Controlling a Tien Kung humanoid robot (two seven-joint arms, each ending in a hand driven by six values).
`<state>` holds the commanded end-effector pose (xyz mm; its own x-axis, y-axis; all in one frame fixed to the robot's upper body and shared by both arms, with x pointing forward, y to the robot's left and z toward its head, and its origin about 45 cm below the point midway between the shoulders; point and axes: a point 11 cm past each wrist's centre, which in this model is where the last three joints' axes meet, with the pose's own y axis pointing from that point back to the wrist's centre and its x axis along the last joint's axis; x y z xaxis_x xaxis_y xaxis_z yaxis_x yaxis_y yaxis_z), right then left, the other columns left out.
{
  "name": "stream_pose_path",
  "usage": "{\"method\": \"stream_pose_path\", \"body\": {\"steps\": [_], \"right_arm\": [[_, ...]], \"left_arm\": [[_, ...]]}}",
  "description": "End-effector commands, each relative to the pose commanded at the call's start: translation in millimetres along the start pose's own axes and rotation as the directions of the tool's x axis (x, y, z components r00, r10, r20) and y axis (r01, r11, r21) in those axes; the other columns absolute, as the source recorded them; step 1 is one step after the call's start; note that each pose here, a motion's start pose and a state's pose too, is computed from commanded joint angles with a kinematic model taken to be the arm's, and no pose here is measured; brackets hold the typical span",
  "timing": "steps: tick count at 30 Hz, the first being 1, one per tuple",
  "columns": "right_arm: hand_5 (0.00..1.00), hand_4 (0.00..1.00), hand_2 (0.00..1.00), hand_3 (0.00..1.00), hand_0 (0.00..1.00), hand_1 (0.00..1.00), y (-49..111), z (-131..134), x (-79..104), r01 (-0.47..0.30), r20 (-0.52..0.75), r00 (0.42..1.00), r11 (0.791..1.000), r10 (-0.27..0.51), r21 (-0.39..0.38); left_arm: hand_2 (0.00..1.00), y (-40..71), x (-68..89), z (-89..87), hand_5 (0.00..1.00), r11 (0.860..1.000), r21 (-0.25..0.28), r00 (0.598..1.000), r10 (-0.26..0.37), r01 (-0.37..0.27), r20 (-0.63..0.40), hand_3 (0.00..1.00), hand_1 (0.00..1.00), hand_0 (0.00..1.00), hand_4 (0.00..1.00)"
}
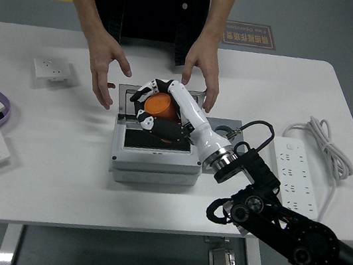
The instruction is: Pick up the cylinder from the cube,place it in the box,flap close box
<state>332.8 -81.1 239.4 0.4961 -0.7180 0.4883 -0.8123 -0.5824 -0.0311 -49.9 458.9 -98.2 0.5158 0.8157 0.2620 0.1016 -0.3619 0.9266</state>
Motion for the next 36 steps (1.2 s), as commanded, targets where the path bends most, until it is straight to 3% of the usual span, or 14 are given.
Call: {"method": "stream_pose_path", "body": {"steps": [6, 11, 19, 22, 23, 28, 29, 34, 35, 36], "right_arm": [[0.002, 0.002, 0.277, 0.227, 0.174, 0.126, -11.0, 15, -16.4, 0.086, -0.273, 0.956, 0.993, -0.105, -0.083], [0.002, 0.002, 0.278, 0.229, 0.174, 0.126, -14.8, 20, -20.5, 0.085, -0.449, 0.885, 0.991, -0.124, -0.106], [0.002, 0.002, 0.302, 0.247, 0.203, 0.145, -21.1, 22, -19.4, 0.068, -0.627, 0.771, 0.994, -0.109, -0.089], [0.002, 0.002, 0.302, 0.247, 0.203, 0.145, -21.9, 27, -18.9, 0.071, -0.644, 0.754, 0.991, -0.126, -0.112], [0.002, 0.424, 0.483, 0.481, 0.484, 0.409, -22.3, 30, -19.6, 0.073, -0.642, 0.755, 0.990, -0.134, -0.120], [0.002, 0.424, 0.483, 0.481, 0.484, 0.409, -22.9, 39, -23.4, 0.084, -0.635, 0.755, 0.984, -0.164, -0.155], [0.190, 0.497, 0.616, 0.633, 0.609, 0.612, -22.8, 41, -23.6, 0.085, -0.635, 0.754, 0.984, -0.168, -0.160], [0.190, 0.497, 0.616, 0.633, 0.609, 0.612, -22.2, 45, -21.7, 0.085, -0.637, 0.750, 0.981, -0.177, -0.172], [0.336, 0.661, 0.660, 0.641, 0.721, 0.659, -22.1, 46, -21.6, 0.086, -0.637, 0.750, 0.981, -0.178, -0.173], [0.336, 0.661, 0.660, 0.641, 0.721, 0.659, -21.9, 46, -21.6, 0.087, -0.637, 0.750, 0.981, -0.179, -0.174]], "left_arm": [[0.550, -0.1, -0.3, -1.4, 0.318, 1.000, 0.003, 1.000, 0.000, 0.000, 0.001, 0.644, 0.619, 0.632, 0.708], [0.549, -0.1, -0.2, -1.7, 0.319, 1.000, 0.004, 1.000, 0.000, 0.000, 0.002, 0.645, 0.618, 0.631, 0.710], [0.549, -0.1, 0.6, -3.2, 0.348, 1.000, 0.006, 1.000, 0.003, -0.003, 0.003, 0.647, 0.616, 0.631, 0.717], [0.549, -0.1, 0.4, -3.3, 0.348, 1.000, 0.006, 1.000, 0.002, -0.002, 0.003, 0.647, 0.616, 0.631, 0.717], [0.549, -0.2, -0.1, -3.5, 0.351, 1.000, 0.007, 1.000, 0.002, -0.002, 0.004, 0.647, 0.617, 0.631, 0.720], [0.549, -0.3, -3.6, -4.6, 0.351, 1.000, 0.009, 1.000, -0.004, 0.004, 0.006, 0.647, 0.617, 0.631, 0.720], [0.549, -0.4, -4.1, -4.7, 0.355, 1.000, 0.009, 1.000, -0.005, 0.004, 0.006, 0.647, 0.617, 0.630, 0.721], [0.549, -0.3, -4.3, -3.9, 0.355, 1.000, 0.006, 1.000, -0.003, 0.003, 0.006, 0.647, 0.617, 0.630, 0.721], [0.548, -0.3, -4.1, -3.8, 0.357, 1.000, 0.005, 1.000, -0.002, 0.002, 0.006, 0.646, 0.616, 0.630, 0.721], [0.548, -0.4, -3.9, -3.7, 0.357, 1.000, 0.004, 1.000, -0.001, 0.000, 0.006, 0.646, 0.616, 0.630, 0.721]]}}
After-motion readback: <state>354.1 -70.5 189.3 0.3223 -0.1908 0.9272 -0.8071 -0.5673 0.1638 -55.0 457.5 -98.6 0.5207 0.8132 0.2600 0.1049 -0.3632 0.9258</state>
